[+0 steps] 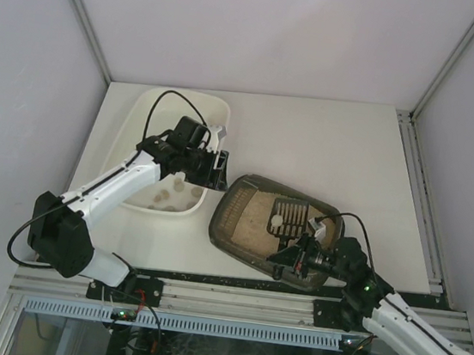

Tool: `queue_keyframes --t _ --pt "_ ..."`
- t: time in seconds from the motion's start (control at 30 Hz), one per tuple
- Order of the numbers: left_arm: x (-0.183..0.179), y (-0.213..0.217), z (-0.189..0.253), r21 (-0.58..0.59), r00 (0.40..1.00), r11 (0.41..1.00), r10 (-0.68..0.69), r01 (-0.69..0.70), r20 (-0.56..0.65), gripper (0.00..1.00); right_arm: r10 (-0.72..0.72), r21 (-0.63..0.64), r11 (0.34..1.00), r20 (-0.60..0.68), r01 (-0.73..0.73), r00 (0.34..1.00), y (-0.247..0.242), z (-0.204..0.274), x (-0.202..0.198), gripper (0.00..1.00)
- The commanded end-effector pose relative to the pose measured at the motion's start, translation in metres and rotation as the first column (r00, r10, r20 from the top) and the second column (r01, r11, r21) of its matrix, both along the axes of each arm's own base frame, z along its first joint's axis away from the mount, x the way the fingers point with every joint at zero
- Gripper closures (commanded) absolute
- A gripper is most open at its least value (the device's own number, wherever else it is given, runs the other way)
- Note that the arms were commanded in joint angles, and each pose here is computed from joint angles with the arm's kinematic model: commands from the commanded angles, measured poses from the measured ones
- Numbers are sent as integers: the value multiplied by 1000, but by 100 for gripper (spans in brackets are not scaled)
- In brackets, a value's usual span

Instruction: Clean the litter box

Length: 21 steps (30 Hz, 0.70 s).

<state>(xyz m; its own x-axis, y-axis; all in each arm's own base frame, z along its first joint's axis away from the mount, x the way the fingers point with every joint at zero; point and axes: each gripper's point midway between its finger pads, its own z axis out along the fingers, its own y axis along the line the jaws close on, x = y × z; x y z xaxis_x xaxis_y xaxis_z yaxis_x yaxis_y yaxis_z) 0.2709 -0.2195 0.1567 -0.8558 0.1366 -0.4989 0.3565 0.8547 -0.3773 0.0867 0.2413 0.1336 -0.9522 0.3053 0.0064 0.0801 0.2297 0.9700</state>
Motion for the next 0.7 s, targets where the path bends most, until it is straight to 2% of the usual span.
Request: queue_keyframes --t 0.0,0.17,0.27,0.33,0.43,0.57,0.67 --pt "15 -2 32 -23 995 1000 -3 6 104 32 -87 105 991 77 79 993 -6 22 21 100" --pt "13 -1 33 -26 994 1000 0 3 109 32 -76 90 993 71 69 995 -4 19 17 100" --pt "14 -1 32 -24 994 1000 0 3 112 31 -151 119 983 79 141 985 -13 22 31 100" --pt "14 -1 34 -22 994 1000 -4 7 112 30 -172 76 983 101 165 980 -14 20 33 100" --pt "16 1 39 -11 991 1000 -13 15 131 29 -113 90 991 115 103 987 -10 33 27 100" --pt "38 24 78 15 973 998 51 -55 224 27 -203 113 975 122 190 972 -22 36 43 100" --pt "50 41 114 -37 963 996 88 -81 254 23 -128 41 992 140 123 982 -16 34 34 100"
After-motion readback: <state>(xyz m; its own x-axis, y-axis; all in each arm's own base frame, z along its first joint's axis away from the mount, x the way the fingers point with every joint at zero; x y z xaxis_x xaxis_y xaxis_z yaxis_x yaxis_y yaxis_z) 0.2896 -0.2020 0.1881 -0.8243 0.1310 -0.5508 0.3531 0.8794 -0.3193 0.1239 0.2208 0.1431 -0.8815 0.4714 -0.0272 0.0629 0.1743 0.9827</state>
